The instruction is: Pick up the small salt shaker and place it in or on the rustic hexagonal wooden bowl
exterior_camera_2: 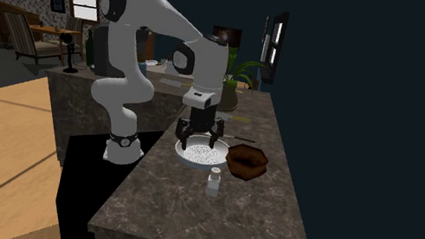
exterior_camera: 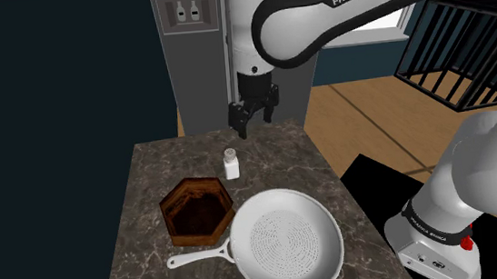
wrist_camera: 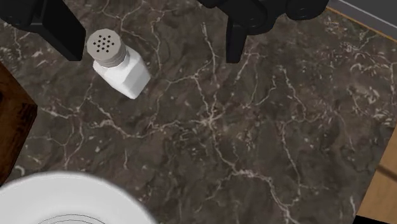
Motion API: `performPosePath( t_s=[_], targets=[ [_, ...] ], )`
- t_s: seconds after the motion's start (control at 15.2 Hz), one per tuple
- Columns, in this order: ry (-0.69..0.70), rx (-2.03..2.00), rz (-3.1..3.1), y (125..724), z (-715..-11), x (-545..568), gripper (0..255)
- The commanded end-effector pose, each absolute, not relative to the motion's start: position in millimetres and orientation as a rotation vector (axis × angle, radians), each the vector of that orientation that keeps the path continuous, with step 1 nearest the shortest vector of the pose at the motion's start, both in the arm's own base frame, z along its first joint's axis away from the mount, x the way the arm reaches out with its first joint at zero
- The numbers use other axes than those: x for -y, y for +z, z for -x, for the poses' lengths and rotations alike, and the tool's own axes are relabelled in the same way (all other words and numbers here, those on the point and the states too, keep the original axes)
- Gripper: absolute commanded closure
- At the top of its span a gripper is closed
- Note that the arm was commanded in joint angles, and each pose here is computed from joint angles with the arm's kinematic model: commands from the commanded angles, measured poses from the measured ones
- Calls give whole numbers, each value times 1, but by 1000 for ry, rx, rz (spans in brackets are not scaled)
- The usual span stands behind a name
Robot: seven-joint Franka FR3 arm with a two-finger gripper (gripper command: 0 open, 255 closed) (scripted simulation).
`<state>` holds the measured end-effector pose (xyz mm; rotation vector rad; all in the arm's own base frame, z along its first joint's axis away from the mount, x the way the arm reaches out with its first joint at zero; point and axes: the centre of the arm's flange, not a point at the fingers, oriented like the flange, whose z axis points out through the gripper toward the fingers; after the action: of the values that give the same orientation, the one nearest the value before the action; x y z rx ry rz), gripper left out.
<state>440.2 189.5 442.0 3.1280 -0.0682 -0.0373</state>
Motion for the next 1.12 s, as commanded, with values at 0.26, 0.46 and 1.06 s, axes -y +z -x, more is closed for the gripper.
performPosePath(
  t_s=[0.26,0.46,1.06],
  targets=[
    [-32,69,-3148,411,-482,-245,0],
    [-32,69,-3148,395,-481,-245,0],
    [-32,69,-3148,371,-481,-245,0]
  ],
)
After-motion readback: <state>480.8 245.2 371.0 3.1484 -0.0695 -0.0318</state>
